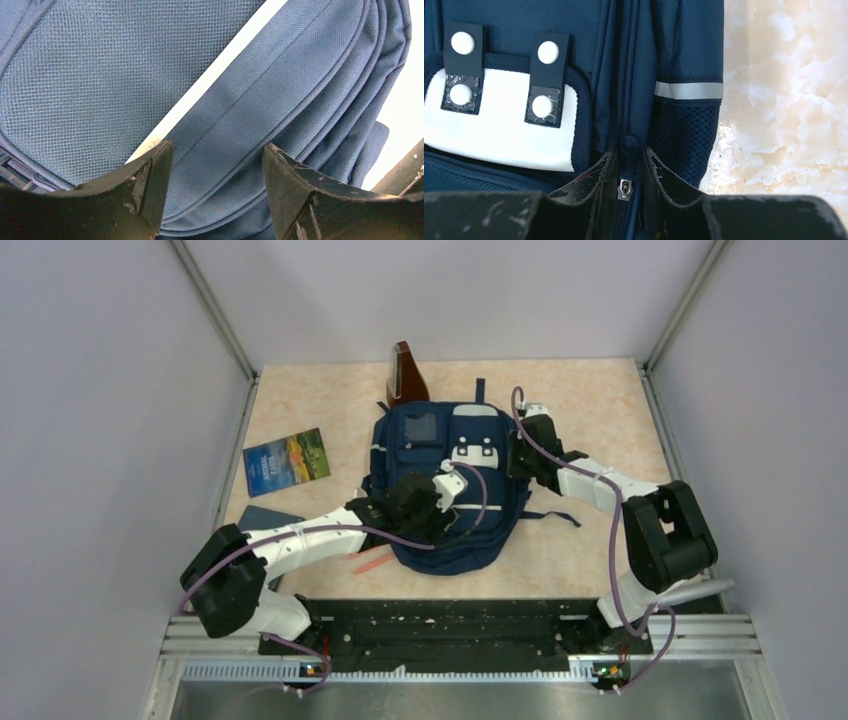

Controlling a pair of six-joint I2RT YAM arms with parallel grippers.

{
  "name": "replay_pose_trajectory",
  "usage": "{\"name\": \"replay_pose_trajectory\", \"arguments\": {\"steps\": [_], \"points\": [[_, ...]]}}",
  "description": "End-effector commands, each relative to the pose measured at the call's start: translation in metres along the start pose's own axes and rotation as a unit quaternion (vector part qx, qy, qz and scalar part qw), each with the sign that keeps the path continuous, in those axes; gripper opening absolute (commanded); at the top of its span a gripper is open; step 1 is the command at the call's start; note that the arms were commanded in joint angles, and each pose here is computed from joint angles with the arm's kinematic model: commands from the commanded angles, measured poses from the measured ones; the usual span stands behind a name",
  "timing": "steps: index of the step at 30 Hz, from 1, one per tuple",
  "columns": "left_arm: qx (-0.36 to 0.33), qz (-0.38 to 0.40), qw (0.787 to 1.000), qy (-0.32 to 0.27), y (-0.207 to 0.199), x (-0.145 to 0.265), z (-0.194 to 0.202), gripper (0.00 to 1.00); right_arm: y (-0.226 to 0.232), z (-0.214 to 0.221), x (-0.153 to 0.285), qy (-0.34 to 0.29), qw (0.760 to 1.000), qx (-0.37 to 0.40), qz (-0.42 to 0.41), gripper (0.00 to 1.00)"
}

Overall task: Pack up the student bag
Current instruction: Unzip the student bag at the center of the board.

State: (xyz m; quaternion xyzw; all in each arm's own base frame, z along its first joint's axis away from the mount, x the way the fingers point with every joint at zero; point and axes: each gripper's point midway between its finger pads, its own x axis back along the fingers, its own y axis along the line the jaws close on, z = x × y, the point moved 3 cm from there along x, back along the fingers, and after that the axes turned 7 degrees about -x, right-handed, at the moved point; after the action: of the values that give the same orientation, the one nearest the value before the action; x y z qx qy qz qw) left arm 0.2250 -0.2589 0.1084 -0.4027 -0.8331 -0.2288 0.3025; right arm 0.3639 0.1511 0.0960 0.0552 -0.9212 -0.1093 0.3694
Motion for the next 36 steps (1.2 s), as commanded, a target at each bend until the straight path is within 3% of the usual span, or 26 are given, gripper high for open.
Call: {"name": "replay_pose_trajectory", "arguments": {"steps": [1,4,6,13,17,27,30,36], "points": [[-0.012,-0.052,0.998,-0.015,0.015,-0.003,-0.007,0.72,0.014,-0.026,-0.003,-0.032,0.999,0.005,-0.021,0.25],[-0.021,-0.068,0.997,-0.017,0.017,-0.003,-0.008,0.74,0.012,-0.029,-0.005,-0.034,0.999,0.008,-0.013,0.24],[-0.023,-0.074,0.997,-0.016,0.019,-0.003,-0.008,0.74,0.011,-0.031,-0.004,-0.036,0.999,0.012,-0.005,0.16],[-0.020,-0.065,0.997,-0.031,0.017,-0.002,-0.019,0.42,0.007,-0.031,0.007,-0.042,0.999,0.010,0.000,0.00],[-0.017,-0.054,0.997,-0.047,0.014,0.000,-0.027,0.27,0.005,-0.026,0.017,-0.045,0.999,0.004,-0.001,0.00],[0.009,-0.038,0.995,-0.091,0.009,0.002,-0.048,0.05,0.006,-0.010,0.040,-0.044,0.999,-0.012,-0.017,0.00],[0.015,-0.036,0.995,-0.097,0.008,0.001,-0.050,0.00,0.008,-0.003,0.042,-0.038,0.999,-0.014,-0.026,0.00],[0.015,-0.037,0.995,-0.097,0.008,0.000,-0.050,0.00,0.003,0.006,0.037,-0.030,0.999,-0.011,-0.018,0.00]]}}
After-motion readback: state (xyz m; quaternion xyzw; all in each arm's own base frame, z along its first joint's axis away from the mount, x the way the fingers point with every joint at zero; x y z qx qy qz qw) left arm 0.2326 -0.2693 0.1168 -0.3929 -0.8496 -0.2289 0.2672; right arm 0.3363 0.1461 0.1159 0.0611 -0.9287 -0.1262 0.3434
